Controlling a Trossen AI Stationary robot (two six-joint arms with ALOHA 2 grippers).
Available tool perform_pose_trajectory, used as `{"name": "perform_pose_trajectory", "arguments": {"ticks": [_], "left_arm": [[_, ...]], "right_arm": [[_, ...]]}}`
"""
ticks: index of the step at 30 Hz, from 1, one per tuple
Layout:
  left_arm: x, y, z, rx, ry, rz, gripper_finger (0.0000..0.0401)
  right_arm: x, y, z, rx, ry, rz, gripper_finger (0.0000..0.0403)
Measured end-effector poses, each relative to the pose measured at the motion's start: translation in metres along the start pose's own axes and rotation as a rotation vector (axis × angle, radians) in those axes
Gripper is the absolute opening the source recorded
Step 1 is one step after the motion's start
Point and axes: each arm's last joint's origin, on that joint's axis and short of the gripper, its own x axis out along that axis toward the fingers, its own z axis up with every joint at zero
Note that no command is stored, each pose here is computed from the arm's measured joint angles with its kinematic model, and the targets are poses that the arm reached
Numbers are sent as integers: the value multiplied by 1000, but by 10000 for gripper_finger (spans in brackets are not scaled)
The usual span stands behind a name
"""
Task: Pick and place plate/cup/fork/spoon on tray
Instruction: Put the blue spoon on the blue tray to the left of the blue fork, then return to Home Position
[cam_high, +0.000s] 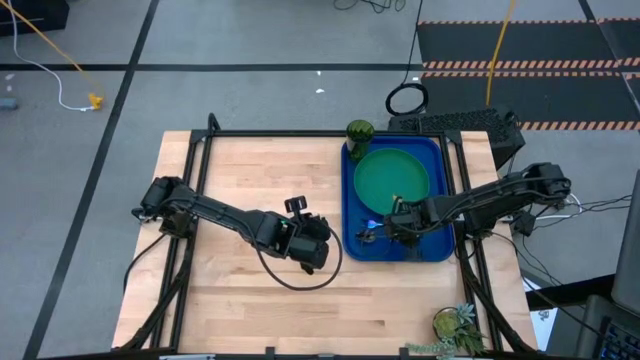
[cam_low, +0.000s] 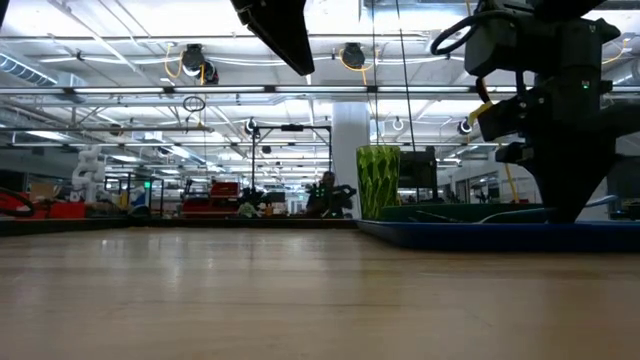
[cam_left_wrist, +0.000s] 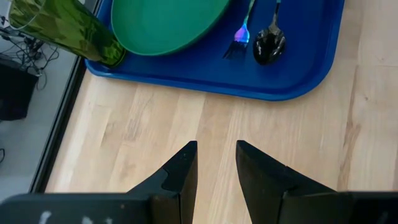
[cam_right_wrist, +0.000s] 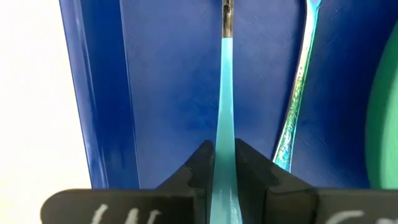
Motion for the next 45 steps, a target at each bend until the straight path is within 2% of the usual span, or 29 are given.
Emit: {"name": "perform_pose_trajectory", "arguments": {"ticks": [10, 30, 45], "left_arm": [[0, 0, 1, -1, -5, -2, 111], [0, -1, 2, -11, -18, -6, 111], [0, -1, 2, -13, -19, -7, 111]], "right_arm": [[10, 1, 3, -10, 39, -3, 34], [9, 1, 2, -4, 43, 19, 35], [9, 1, 3, 9, 37, 17, 98]]}}
